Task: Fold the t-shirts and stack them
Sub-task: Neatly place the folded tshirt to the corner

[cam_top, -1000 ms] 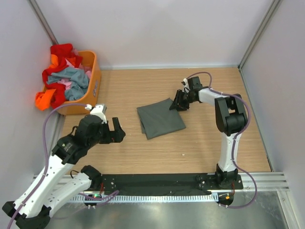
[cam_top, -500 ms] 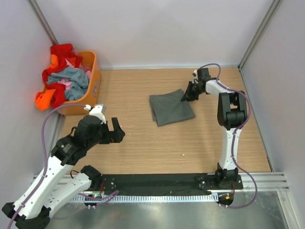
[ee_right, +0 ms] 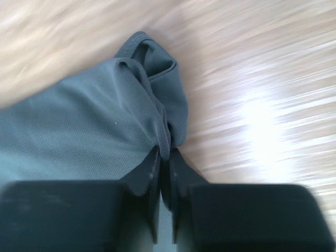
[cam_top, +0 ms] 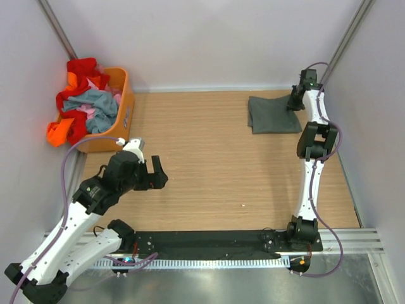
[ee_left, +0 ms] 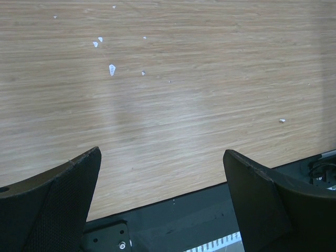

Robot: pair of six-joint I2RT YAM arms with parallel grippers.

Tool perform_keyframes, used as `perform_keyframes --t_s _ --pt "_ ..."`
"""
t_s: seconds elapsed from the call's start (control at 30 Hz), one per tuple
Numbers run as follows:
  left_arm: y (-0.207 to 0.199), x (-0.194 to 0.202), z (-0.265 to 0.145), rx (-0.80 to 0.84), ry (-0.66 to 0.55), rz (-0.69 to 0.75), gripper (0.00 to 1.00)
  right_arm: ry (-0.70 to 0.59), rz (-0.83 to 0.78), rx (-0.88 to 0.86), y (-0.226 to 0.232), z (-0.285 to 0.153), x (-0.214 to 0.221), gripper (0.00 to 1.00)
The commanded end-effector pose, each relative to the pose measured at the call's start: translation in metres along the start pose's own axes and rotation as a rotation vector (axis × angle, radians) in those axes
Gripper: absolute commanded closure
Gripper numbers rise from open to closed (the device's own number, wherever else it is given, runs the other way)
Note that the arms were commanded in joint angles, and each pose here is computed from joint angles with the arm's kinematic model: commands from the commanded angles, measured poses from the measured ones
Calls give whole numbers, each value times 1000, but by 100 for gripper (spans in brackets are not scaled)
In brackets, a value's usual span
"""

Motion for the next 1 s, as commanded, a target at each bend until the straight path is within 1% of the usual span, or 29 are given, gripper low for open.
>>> perform_keyframes --t_s 0.0,0.03,0.07,0.1,0.13,0.17,0.2,0.27,0.3,0.33,0.37,0.4,0.43,0.47,0.5,0.57,0.6,0.63,0.67,0.7,0.77,0.87,0.9,0.97 --pt "-3 -2 4 19 -3 7 0 -105 -16 164 -27 -13 -24 80" --pt "-3 -2 4 18 -2 5 0 -136 -14 177 -32 -12 -28 57" --pt "-3 -2 4 16 -1 5 0 -193 -3 215 -42 -11 -36 51" --pt "-3 -2 4 13 -6 4 0 -205 1 244 -46 -13 -38 45" --pt "-3 -2 4 9 -5 2 0 -209 17 274 -52 -15 -40 20" --pt "-3 -2 4 8 -9 2 0 -220 41 292 -55 -22 -44 9" --pt "-3 -2 4 8 -11 0 0 -227 55 300 -60 -27 -45 1" --pt "-2 -2 3 5 -15 -1 0 -322 74 307 -59 -62 -64 0" --pt "-2 -3 3 5 -17 -1 0 -309 94 301 -58 -64 -58 0" --pt "-2 -3 2 8 -23 -2 0 -329 106 290 -56 -75 -60 0" --pt "-2 -3 1 8 -29 -3 0 -413 121 281 -51 -115 -74 0" --pt "-2 -3 0 9 -32 -3 0 -385 161 270 -48 -116 -62 0" --pt "-1 -3 0 8 -36 -3 0 -399 179 255 -45 -131 -60 0" --pt "-1 -4 -2 12 -47 -5 0 -454 204 229 -39 -165 -64 0" --pt "-1 -4 -3 10 -52 -5 0 -404 243 206 -35 -162 -45 0" --pt "0 -5 -6 15 -68 -7 0 -382 286 116 -25 -172 -29 0" --pt "0 -6 -7 17 -73 -8 0 -350 296 73 -19 -179 -11 0" --pt "0 -6 -8 18 -76 -8 0 -330 329 17 -13 -180 -2 1" --pt "0 -6 -10 22 -78 -11 0 -316 324 -61 -4 -182 6 2" --pt "0 -7 -12 24 -81 -6 0 -275 322 -110 3 -179 24 6" --pt "1 -6 -11 24 -85 -5 0 -224 273 -183 27 -175 41 8" --pt "0 -7 -11 20 -88 -2 0 -134 213 -180 47 -163 64 9" --pt "1 -7 -12 23 -94 -5 0 -104 191 -206 60 -157 71 9" --pt "1 -7 -14 33 -103 -7 0 -74 169 -252 73 -146 77 15"
Point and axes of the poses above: each gripper's point midway between its finger pads, its own z axis out along the fingers, its own y axis along the line the jaws close on, x = y × z, the point moved 10 cm from there along -z, back along the fingers, and after that the axes turned 11 degrees about -z, right-handed, at the moved point
